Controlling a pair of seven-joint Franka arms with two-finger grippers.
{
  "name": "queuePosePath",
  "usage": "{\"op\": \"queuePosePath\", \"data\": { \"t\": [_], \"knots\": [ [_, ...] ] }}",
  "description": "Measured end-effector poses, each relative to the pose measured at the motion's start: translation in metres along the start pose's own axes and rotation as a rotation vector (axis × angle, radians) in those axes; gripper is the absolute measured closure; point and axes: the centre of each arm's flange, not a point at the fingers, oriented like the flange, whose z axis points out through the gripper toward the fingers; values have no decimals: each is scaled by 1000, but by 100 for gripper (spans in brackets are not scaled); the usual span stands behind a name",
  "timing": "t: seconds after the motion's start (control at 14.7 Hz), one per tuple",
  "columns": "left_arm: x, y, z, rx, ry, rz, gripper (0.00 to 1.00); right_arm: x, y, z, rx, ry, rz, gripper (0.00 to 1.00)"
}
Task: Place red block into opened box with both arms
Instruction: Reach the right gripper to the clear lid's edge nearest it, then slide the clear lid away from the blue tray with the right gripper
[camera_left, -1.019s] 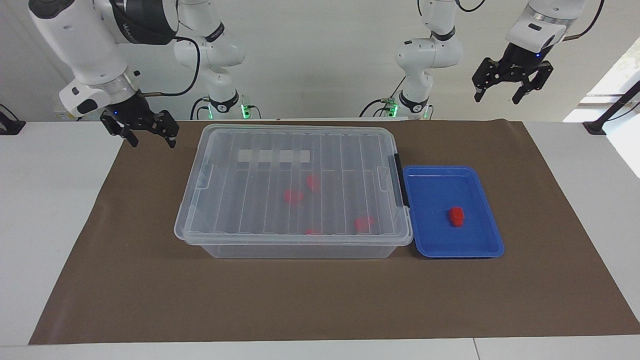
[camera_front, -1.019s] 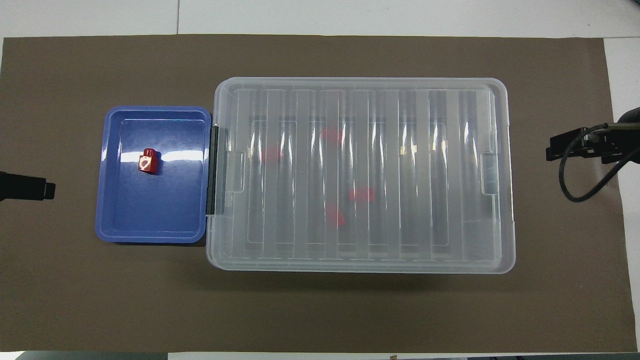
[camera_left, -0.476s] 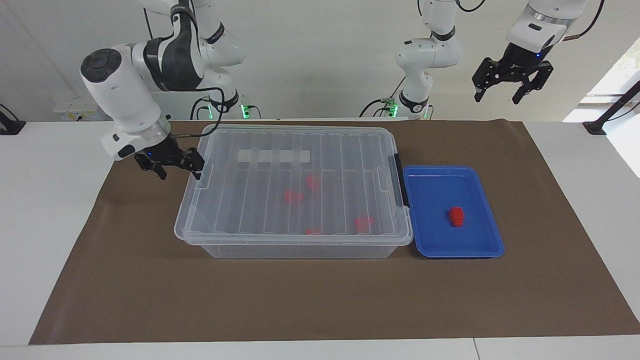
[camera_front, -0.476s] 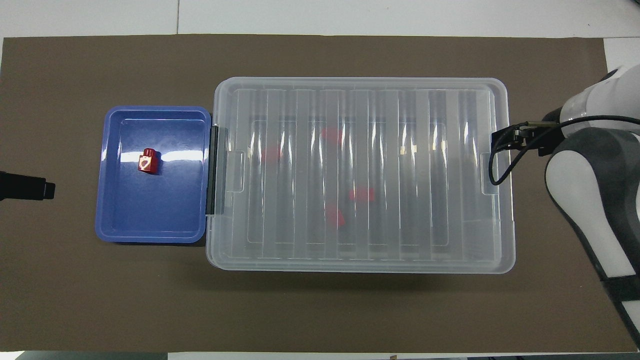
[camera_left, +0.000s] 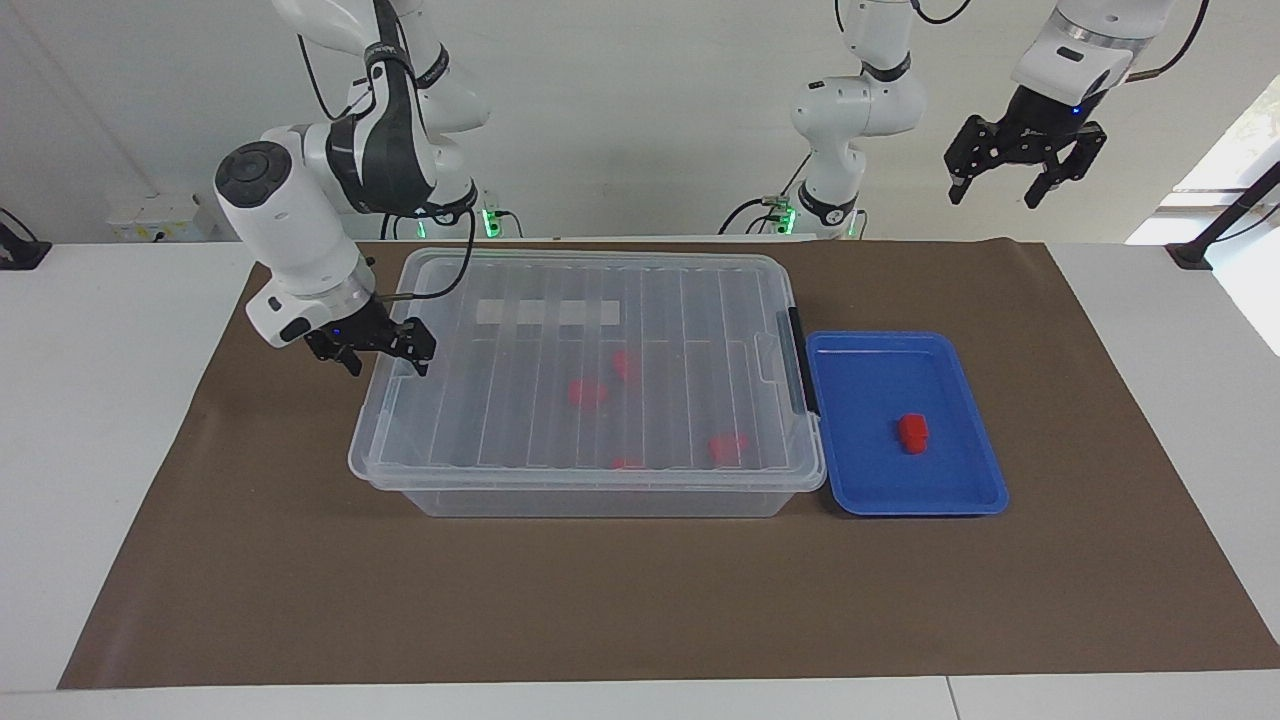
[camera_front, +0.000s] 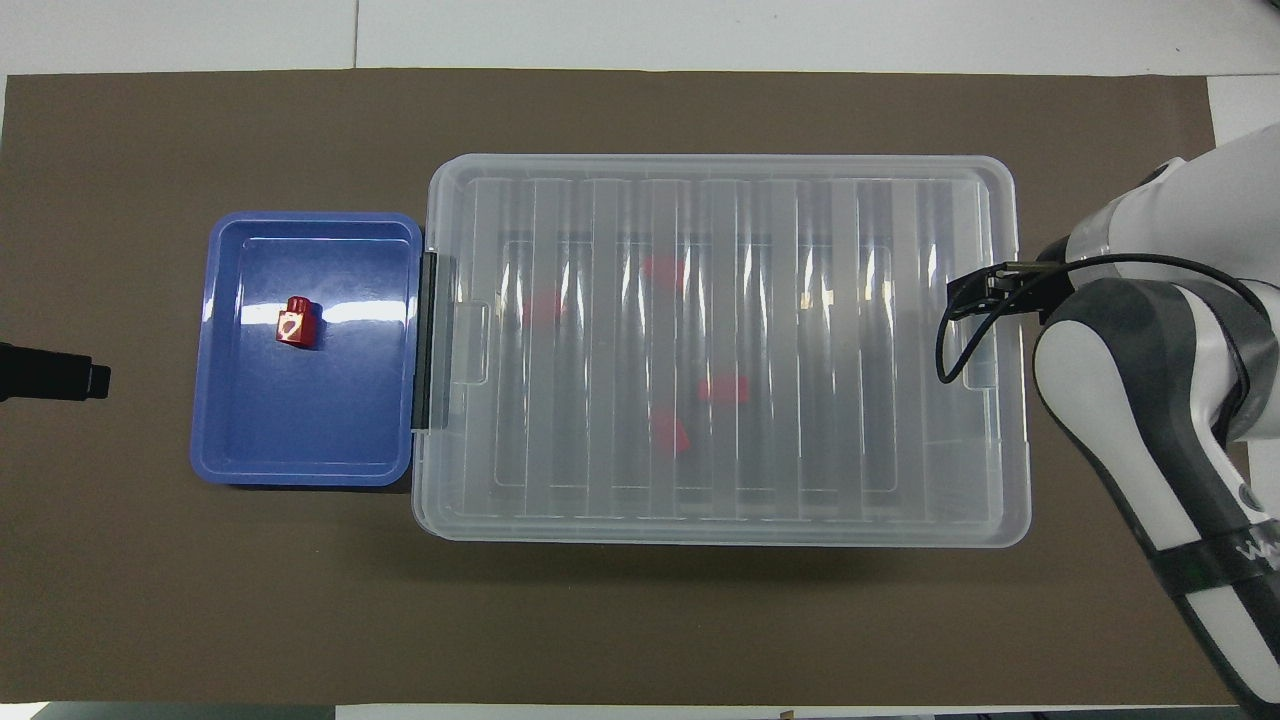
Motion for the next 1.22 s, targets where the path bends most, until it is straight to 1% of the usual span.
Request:
{"op": "queuePosePath", "data": {
  "t": [0.48,0.75,1.09,1.22],
  "knots": [
    [0,0,0,0,0,0,0,-4,40,3,2,-22,-40,0],
    [0,0,0,0,0,0,0,-4,59,3,4,-22,-71,0],
    [0,0,0,0,-1,0,0,-5,107,0,0,-17,-86,0],
    [-3,1,2,-1,-22,2,0,-7,124,-1,-2,-16,-98,0]
  ]
}}
